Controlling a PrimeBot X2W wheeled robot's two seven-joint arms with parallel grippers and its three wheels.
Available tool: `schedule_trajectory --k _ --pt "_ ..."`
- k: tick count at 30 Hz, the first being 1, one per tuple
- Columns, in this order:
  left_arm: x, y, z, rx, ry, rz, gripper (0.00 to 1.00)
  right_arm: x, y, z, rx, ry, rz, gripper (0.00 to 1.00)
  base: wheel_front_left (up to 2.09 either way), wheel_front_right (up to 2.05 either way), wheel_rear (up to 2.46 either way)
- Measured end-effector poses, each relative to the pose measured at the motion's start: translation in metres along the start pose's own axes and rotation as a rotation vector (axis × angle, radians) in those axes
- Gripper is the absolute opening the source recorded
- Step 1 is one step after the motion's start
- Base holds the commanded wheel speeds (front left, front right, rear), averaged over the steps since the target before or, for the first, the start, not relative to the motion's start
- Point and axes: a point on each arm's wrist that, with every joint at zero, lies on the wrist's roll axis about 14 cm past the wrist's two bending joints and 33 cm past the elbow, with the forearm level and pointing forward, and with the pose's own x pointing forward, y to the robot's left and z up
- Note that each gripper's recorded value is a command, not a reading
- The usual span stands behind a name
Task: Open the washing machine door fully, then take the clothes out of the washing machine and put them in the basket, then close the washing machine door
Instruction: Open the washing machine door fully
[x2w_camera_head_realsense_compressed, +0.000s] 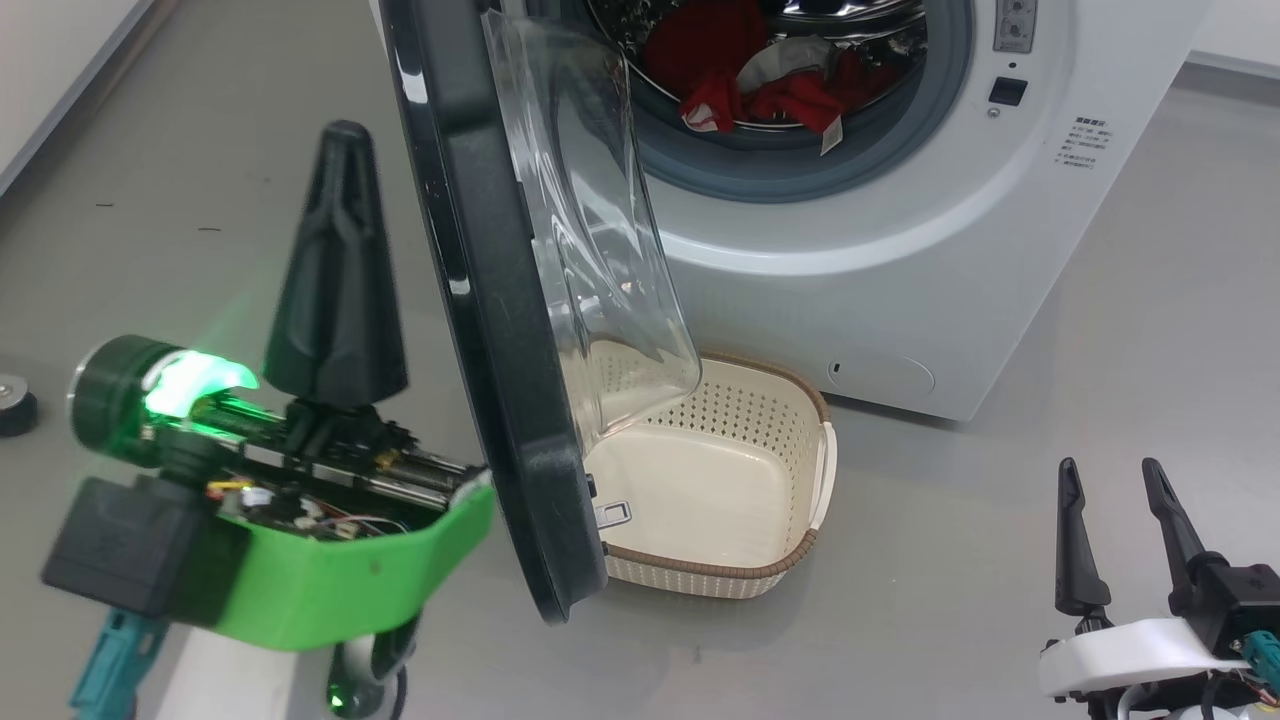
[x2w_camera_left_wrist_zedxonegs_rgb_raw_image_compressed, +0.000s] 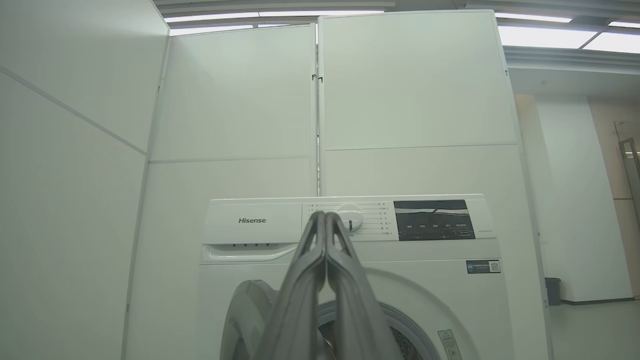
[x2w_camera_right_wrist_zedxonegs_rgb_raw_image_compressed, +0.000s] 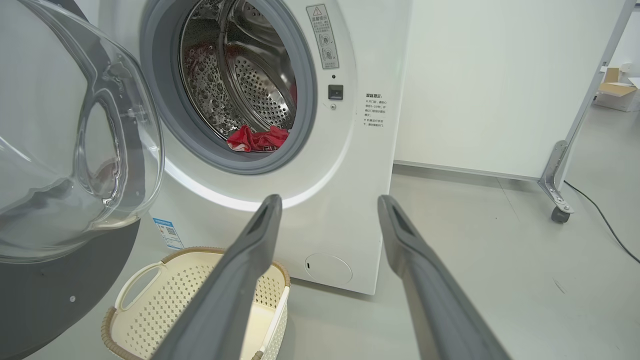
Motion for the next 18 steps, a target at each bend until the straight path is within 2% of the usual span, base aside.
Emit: schedule_trajectory --k 6,18 --pt "-0.012 -0.044 -0.015 -0.132 0.059 -0.134 0.0 -0.001 0.0 0.0 0.004 0.001 0.002 1.0 0.0 0.0 0.0" --pt "-0.048 -0.088 -0.051 -0.308 0.272 -0.24 0.0 -0.004 -0.003 -0.006 -0.001 0.021 -0.004 1.0 0.0 0.0 0.0"
